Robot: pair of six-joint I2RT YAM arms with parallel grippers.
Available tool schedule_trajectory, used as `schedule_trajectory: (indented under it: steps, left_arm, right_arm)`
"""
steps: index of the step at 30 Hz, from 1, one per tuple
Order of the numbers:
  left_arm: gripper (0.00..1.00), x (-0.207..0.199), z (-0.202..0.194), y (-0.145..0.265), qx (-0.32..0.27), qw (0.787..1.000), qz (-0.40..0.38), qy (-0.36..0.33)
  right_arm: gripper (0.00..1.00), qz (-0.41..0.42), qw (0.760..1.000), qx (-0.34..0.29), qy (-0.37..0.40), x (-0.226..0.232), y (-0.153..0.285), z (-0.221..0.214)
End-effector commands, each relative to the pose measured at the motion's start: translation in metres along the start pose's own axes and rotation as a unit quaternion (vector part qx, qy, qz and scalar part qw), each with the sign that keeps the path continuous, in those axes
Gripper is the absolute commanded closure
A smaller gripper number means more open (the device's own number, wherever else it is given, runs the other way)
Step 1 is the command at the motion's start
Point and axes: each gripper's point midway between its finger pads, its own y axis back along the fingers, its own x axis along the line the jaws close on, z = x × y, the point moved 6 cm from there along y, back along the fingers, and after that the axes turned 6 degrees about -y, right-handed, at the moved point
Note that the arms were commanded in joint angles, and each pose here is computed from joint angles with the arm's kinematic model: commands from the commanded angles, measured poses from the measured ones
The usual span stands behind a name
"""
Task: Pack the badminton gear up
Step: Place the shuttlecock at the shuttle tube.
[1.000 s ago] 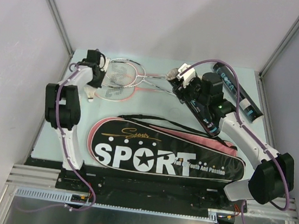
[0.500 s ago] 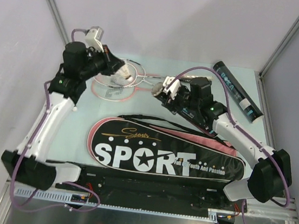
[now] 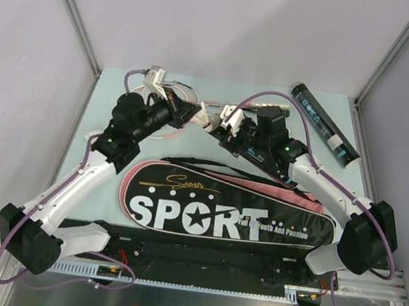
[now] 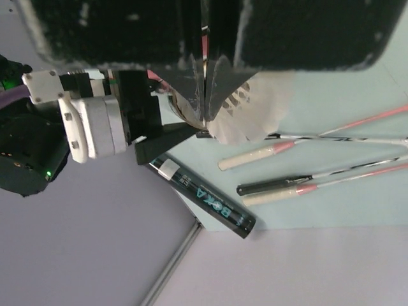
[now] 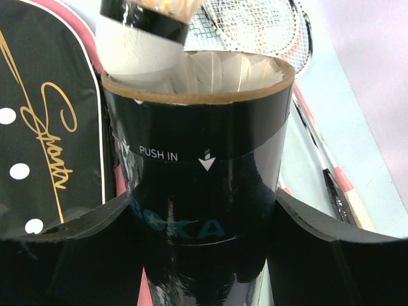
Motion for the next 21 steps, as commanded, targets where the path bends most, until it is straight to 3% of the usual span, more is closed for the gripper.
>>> schedule_trajectory:
  steps: [1,11,17,21]
  left_arm:
    - [1.0,-0.018,0.023,-0.002,-0.086,0.996,-0.006,0.002]
    - [1.0,-0.019,0.035,0.007,-0.124,0.992,0.023,-0.021]
    - [1.0,-0.026,0.01,-0.009,-0.082,0.997,0.002,0.001]
    - [1.0,-0.019,-0.002,-0.015,-0.075,0.997,0.028,-0.001]
  right_arm:
    - [0.81,-0.002,0.999,-0.043,-0.026,0.001,0.005,0.026]
    - [0.82,-0.004,0.998,-0.048,-0.034,0.001,0.01,0.029]
    - [0.81,-0.017,0.996,-0.075,-0.047,-0.002,0.013,0.041]
    - [0.82,-0.015,0.995,-0.078,-0.053,-0.001,0.015,0.043]
